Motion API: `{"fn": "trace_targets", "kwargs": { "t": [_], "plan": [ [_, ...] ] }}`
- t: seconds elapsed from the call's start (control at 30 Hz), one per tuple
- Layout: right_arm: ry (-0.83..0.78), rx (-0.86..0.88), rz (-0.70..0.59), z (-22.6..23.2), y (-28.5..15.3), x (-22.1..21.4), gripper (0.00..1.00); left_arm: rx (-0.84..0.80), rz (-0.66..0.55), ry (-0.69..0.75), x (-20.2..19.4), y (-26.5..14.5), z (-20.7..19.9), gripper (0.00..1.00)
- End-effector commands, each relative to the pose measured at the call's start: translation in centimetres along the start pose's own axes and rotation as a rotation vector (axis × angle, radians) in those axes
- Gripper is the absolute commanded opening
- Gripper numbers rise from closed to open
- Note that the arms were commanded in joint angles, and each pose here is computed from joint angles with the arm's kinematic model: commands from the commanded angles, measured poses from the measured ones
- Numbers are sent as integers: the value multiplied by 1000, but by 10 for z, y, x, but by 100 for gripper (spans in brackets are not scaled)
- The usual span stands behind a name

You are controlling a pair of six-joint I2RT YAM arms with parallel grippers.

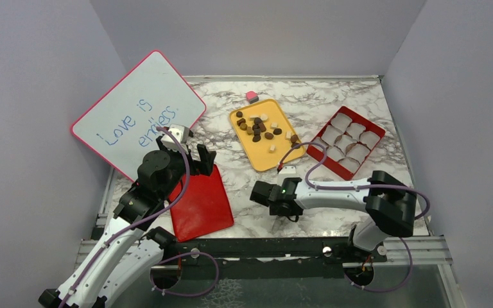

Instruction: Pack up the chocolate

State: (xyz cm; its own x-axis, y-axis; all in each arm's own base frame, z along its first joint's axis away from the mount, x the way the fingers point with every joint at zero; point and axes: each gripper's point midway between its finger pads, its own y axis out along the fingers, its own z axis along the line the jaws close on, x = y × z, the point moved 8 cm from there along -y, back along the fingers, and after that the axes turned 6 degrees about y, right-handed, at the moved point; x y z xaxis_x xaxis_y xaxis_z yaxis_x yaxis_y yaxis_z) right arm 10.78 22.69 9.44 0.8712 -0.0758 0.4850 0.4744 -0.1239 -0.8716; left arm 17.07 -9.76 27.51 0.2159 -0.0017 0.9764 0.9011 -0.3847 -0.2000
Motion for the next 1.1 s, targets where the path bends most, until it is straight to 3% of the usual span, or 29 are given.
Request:
{"fn": "trace_targets", "kwargs": {
  "t": [0.0,0.23,0.5,0.57,0.77,1.07],
  "plan": [
    [-68,102,-14,-15,-4,-4,60,16,-7,14,-1,0,2,99],
    [-217,313,-34,-15,-12,-4,56,12,-4,14,-2,0,2,99],
    [-363,305,-92,-14,-8,3,52,13,-5,15,-2,0,2,99],
    [-338,275,-94,-13,-10,5,52,13,-4,14,-3,0,2,99],
    [-130,213,-45,-13,-16,3,66,15,-3,16,-3,0,2,99],
    [-6,128,-20,-12,1,-8,56,16,-6,16,-3,-1,2,99]
  ]
}}
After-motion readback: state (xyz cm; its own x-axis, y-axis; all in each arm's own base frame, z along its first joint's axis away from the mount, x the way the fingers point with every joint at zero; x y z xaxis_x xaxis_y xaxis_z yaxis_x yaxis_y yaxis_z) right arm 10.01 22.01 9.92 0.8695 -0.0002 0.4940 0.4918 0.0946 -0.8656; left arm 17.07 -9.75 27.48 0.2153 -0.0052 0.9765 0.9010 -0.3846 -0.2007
